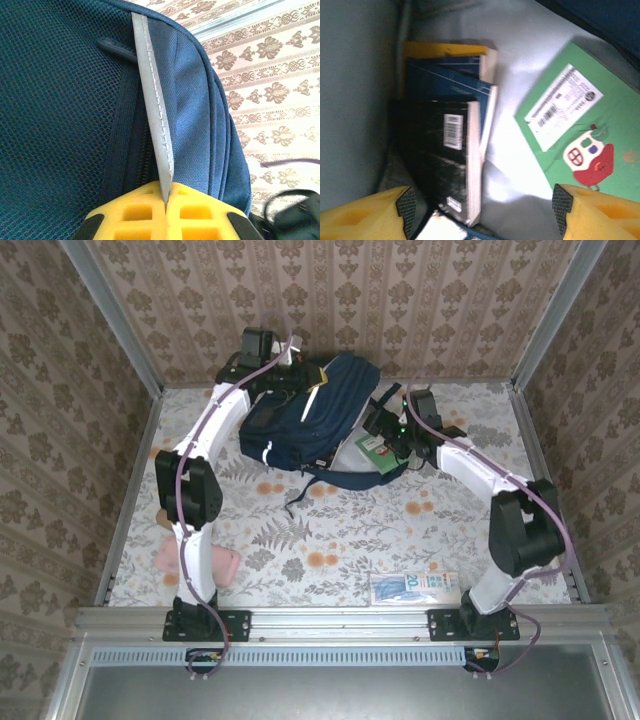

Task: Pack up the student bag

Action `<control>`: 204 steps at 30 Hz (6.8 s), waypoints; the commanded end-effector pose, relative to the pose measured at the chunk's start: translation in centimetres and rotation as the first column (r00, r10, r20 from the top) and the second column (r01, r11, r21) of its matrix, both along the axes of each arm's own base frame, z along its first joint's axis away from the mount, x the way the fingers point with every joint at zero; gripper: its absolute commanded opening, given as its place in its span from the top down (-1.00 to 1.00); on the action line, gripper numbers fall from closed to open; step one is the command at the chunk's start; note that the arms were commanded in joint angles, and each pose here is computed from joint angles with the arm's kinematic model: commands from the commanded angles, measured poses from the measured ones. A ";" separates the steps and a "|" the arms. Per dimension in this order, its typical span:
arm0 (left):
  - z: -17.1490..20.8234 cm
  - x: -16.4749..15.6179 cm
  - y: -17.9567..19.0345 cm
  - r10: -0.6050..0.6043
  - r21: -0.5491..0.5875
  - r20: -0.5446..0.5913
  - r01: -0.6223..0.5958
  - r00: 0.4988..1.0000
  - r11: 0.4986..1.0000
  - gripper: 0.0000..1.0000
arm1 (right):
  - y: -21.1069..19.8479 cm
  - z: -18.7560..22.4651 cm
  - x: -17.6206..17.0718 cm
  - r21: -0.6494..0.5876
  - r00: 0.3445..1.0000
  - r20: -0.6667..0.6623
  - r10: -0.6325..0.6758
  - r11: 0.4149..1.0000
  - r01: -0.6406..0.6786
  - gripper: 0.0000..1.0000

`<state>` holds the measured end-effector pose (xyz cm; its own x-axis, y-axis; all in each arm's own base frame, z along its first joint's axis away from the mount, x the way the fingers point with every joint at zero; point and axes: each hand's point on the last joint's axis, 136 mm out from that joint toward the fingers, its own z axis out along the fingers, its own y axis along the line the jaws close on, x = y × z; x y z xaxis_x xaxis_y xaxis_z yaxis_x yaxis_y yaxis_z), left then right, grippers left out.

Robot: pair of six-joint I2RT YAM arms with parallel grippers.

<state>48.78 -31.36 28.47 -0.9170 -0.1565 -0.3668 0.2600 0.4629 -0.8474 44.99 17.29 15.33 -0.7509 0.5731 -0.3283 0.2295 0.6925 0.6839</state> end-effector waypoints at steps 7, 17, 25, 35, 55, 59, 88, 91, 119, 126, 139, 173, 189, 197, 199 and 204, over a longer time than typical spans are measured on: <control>2.2 0.2 0.3 -0.001 -0.055 0.060 0.004 0.998 0.998 1.00 | -5.1 1.0 -1.6 -0.237 0.992 -0.019 -0.122 0.965 0.114 -0.48; 2.2 0.1 0.0 -0.009 -0.068 0.052 0.012 0.999 0.998 1.00 | -8.1 -2.7 -4.3 -0.319 0.973 -0.150 -0.176 0.940 0.121 -0.40; 2.5 0.0 -0.1 -0.012 -0.074 0.055 0.016 0.998 0.997 1.00 | -4.1 -4.7 -2.2 -0.157 0.967 -0.230 -0.111 0.985 0.076 -0.14; 1.7 -0.4 -0.8 -0.030 -0.070 0.039 0.032 0.999 0.997 1.00 | 2.9 -3.4 0.6 -0.039 0.981 -0.175 0.086 0.995 -0.094 0.17; -3.1 -4.8 -1.5 -0.069 0.191 0.041 0.060 0.997 0.980 -0.30 | -7.5 -3.8 -28.0 -0.216 0.862 -0.499 0.085 0.951 -0.219 -0.76; -2.1 -7.3 -0.8 -0.066 0.244 0.091 0.042 0.994 0.969 -0.40 | -3.0 -4.6 -33.0 -0.083 0.736 -0.563 0.375 0.861 -0.502 -0.71; -4.5 -18.3 5.0 -0.029 0.289 0.081 0.004 0.996 0.957 -0.45 | 1.9 -11.3 -28.2 -0.336 0.848 -0.416 0.328 0.811 -0.478 -0.59; -5.6 -18.8 5.0 -0.032 0.303 0.063 0.011 0.998 0.953 -0.45 | 4.9 -10.6 -24.5 -0.337 0.861 -0.359 0.361 0.810 -0.480 -0.61; -19.9 -29.0 -7.8 -0.463 0.300 -0.231 0.515 0.856 0.803 -0.43 | -4.5 -11.7 -31.7 -0.075 0.879 -0.460 0.123 0.981 -0.177 -0.75; -20.7 -29.4 -7.2 -0.456 0.291 -0.270 0.523 0.848 0.801 -0.43 | -3.1 -11.6 -27.7 -0.061 0.915 -0.380 0.138 0.983 -0.173 -0.73; -22.6 -30.1 -4.6 -0.418 0.320 -0.329 0.516 0.847 0.794 -0.44 | -0.6 -8.1 -19.7 -0.098 0.936 -0.295 0.193 0.968 -0.230 -0.72; -24.5 -28.0 -11.9 -0.464 0.072 -0.412 0.535 0.784 0.841 -0.32 | -4.1 -11.1 -18.3 0.262 0.970 -0.221 0.105 0.964 -0.044 -0.60; -25.1 -28.2 -12.1 -0.465 0.057 -0.432 0.538 0.773 0.841 -0.17 | 0.0 -8.6 -15.9 0.435 0.980 -0.138 0.144 0.897 -0.071 -0.54; -25.0 -28.3 -11.9 -0.466 0.057 -0.429 0.538 0.774 0.841 -0.15 | 0.0 -6.9 -16.4 0.409 0.983 -0.084 0.162 0.905 -0.115 -0.53; -25.0 -28.3 -11.8 -0.461 0.054 -0.431 0.532 0.775 0.845 -0.14 | 0.1 -7.1 -16.4 0.425 0.983 -0.086 0.160 0.899 -0.110 -0.47; -24.6 -28.1 -11.5 -0.461 0.033 -0.416 0.520 0.783 0.853 -0.13 | -0.1 -8.4 -16.5 0.418 0.983 -0.118 0.141 0.905 -0.079 -0.15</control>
